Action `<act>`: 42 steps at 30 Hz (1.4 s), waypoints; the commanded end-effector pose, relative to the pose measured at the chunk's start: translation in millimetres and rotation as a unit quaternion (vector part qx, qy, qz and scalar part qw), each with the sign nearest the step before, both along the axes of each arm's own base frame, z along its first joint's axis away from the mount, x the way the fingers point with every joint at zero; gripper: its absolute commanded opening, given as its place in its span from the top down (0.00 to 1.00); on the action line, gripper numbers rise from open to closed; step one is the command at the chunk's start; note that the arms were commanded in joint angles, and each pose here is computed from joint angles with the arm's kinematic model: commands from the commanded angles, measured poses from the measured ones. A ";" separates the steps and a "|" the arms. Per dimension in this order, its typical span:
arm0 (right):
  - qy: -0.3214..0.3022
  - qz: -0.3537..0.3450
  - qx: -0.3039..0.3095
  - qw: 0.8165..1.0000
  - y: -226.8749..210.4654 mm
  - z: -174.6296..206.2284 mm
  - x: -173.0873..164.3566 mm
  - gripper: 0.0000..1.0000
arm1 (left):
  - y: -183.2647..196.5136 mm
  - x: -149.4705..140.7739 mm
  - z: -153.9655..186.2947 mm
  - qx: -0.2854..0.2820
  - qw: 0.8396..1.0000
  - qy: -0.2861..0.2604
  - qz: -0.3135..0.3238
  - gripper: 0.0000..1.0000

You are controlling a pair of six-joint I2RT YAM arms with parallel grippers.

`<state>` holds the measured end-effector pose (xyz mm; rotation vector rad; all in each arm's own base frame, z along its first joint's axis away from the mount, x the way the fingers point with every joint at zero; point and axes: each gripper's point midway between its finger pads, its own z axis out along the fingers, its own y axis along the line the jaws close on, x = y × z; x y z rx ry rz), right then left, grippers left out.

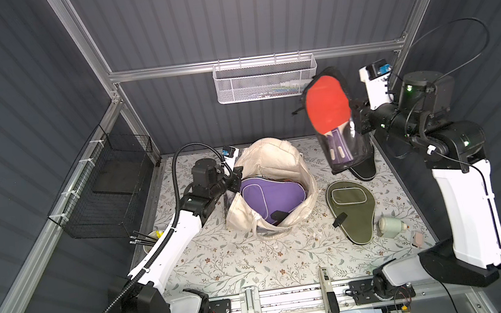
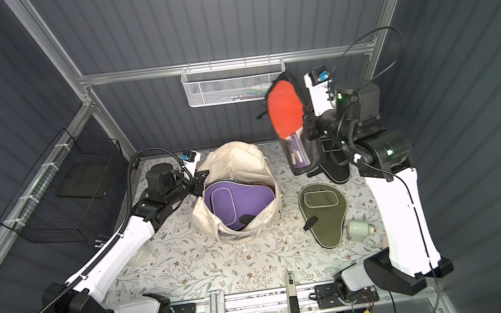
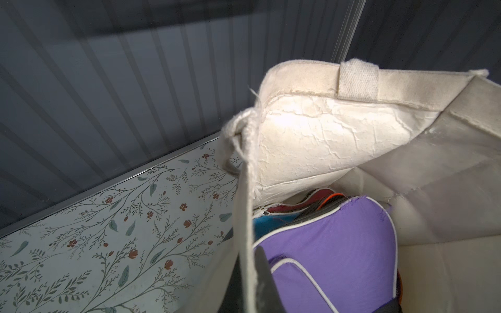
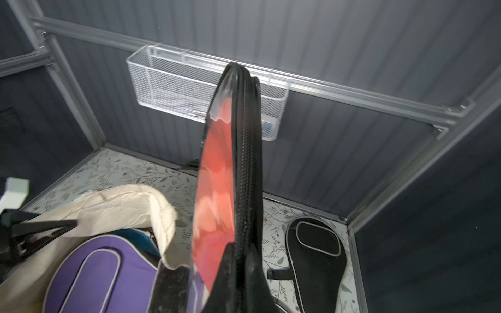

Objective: Remove the ping pong set from the canvas bag
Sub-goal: Place the ping pong set at the center of the board.

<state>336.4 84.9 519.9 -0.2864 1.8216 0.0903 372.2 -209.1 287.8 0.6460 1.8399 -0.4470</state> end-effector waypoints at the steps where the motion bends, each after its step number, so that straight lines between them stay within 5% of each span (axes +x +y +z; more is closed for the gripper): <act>1: -0.004 -0.014 0.049 0.999 -15.7 -4.5 5.2 1.00 | -7.1 3.2 35.5 -0.028 0.999 -0.043 -0.014 1.00; 9: 0.089 -0.011 0.116 0.989 -27.9 -118.4 69.1 1.00 | -6.7 3.4 28.9 -0.025 0.999 -0.035 -0.012 1.00; 18: 0.132 0.071 0.186 0.971 3.4 -180.6 152.5 1.00 | -8.0 7.0 36.1 -0.028 0.998 -0.048 -0.013 1.00; 28: 0.168 0.058 0.279 0.944 -17.7 -249.8 227.2 1.00 | -13.7 9.9 29.2 -0.026 0.999 -0.036 -0.025 1.00; 42: 0.322 0.020 0.254 0.912 -50.9 -403.5 234.2 1.00 | -15.5 11.2 33.8 -0.032 0.998 -0.040 -0.027 1.00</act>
